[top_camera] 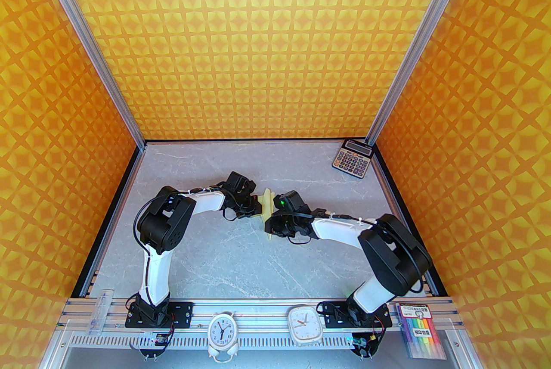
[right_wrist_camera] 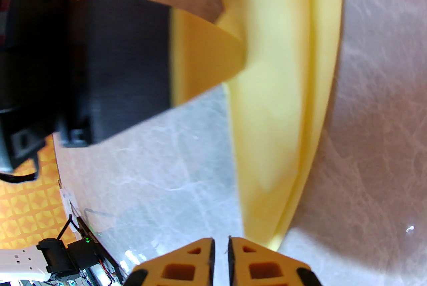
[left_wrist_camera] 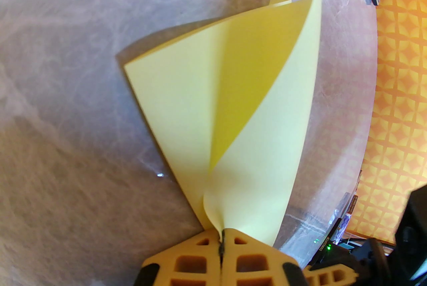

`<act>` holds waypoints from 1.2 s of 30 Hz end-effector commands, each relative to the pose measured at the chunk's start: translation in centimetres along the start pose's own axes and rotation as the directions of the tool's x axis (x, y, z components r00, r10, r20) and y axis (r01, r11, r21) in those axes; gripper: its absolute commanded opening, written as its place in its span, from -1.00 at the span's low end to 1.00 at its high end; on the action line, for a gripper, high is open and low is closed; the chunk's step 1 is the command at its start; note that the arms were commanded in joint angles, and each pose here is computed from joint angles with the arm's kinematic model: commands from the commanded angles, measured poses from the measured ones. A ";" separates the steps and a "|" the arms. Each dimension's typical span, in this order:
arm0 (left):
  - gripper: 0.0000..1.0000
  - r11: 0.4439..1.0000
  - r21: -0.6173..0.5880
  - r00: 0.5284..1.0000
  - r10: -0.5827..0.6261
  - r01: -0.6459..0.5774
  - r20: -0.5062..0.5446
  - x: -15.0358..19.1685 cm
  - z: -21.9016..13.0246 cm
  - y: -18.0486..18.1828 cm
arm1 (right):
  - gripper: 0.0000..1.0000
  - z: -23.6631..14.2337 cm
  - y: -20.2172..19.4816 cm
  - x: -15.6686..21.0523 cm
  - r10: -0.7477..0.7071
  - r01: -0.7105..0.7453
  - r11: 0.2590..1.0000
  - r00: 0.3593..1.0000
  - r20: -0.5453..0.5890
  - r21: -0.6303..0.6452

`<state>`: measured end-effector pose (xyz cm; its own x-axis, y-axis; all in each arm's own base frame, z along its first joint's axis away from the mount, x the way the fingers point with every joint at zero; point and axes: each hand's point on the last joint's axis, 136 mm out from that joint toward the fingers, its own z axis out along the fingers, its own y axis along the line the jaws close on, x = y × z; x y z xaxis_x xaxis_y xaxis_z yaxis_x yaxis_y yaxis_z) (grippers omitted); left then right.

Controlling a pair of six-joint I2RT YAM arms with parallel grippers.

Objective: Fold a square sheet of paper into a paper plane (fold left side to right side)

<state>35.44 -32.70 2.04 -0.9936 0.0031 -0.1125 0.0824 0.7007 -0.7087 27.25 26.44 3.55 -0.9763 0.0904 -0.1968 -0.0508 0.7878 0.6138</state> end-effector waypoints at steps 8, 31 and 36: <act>-0.94 0.999 -0.033 1.000 0.004 -0.005 -0.028 0.6 0.9 0.8 | -0.69 0.9 -0.6 0.1 -0.005 0.006 1.000 1.000 -0.017 0.022; -0.94 0.999 -0.037 0.999 0.003 -0.004 -0.034 0.4 0.9 0.7 | -0.69 1.1 -4.3 1.9 0.010 -0.001 0.987 0.998 -0.055 0.158; -0.94 0.999 -0.035 1.000 0.006 -0.007 -0.030 0.4 0.7 0.3 | -0.69 1.3 -4.7 2.3 0.013 -0.003 0.987 0.998 -0.066 0.159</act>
<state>35.51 -33.05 2.04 -0.9942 0.0125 -0.1070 0.0849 0.7022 -0.7069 27.17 25.45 1.72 -0.9780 0.0744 -0.1949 -0.0469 0.8319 0.5529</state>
